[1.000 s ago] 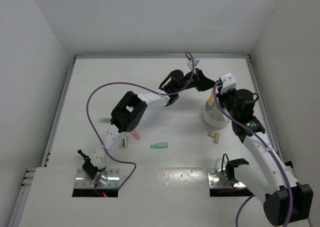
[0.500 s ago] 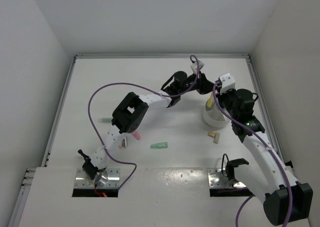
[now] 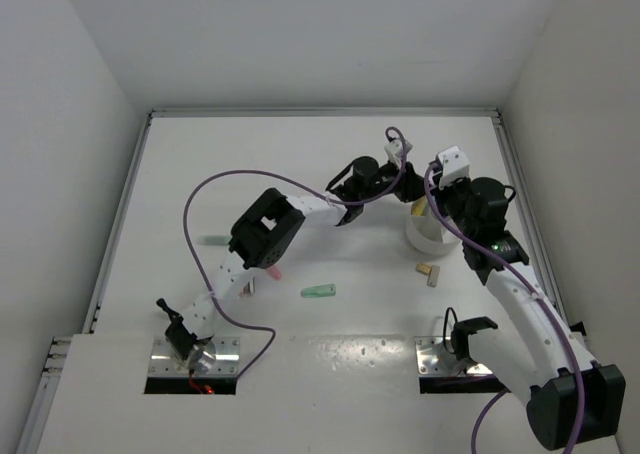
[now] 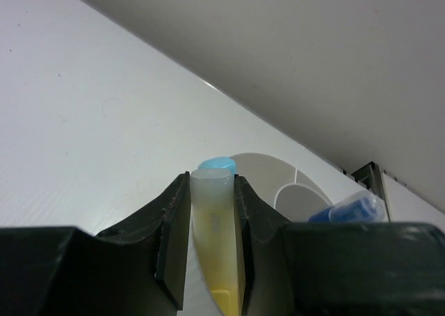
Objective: Sort the stationery into containers
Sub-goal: Place the pen in the storage box.
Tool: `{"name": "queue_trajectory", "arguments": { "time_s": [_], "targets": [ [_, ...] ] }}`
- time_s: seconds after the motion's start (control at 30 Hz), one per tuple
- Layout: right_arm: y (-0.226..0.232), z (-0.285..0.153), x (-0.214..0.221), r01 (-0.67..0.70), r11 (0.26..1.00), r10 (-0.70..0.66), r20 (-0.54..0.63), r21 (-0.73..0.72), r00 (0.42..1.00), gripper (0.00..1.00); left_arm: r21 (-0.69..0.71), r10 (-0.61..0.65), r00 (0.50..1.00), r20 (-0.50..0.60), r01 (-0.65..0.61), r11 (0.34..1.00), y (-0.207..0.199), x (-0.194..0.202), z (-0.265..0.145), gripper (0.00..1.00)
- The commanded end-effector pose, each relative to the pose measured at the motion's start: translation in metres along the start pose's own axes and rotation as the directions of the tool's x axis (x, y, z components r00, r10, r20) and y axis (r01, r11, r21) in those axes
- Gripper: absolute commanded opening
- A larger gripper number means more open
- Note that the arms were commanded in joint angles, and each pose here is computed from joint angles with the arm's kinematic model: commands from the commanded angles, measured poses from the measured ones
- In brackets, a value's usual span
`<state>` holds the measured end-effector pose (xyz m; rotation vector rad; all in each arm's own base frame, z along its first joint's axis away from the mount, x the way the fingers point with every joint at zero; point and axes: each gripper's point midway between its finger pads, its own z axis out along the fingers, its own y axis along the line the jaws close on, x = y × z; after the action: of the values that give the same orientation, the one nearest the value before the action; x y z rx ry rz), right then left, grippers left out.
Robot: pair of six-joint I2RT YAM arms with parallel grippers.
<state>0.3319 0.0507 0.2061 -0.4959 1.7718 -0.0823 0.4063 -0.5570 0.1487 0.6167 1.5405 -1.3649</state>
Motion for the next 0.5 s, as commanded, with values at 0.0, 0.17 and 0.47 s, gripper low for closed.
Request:
{"name": "queue_trajectory", "arguments": {
  "time_s": [0.0,0.17,0.47],
  "targets": [
    [-0.001,0.002,-0.009,0.009,1.000,-0.009,0.044,-0.003,0.999,0.00,0.034,0.078,0.995,0.062,-0.080,0.996,-0.016,-0.016,0.001,0.00],
    [-0.001,0.002,-0.009,0.009,1.000,-0.009,0.044,-0.003,0.999,0.00,0.028,0.072,0.996,0.049,-0.074,0.997,-0.017,-0.013,-0.004,0.13],
    [-0.002,0.002,-0.007,0.006,1.000,-0.006,0.035,-0.007,0.999,0.00,-0.007,0.091,0.992,0.092,-0.091,0.996,-0.026,-0.041,-0.010,0.51]
  ]
}}
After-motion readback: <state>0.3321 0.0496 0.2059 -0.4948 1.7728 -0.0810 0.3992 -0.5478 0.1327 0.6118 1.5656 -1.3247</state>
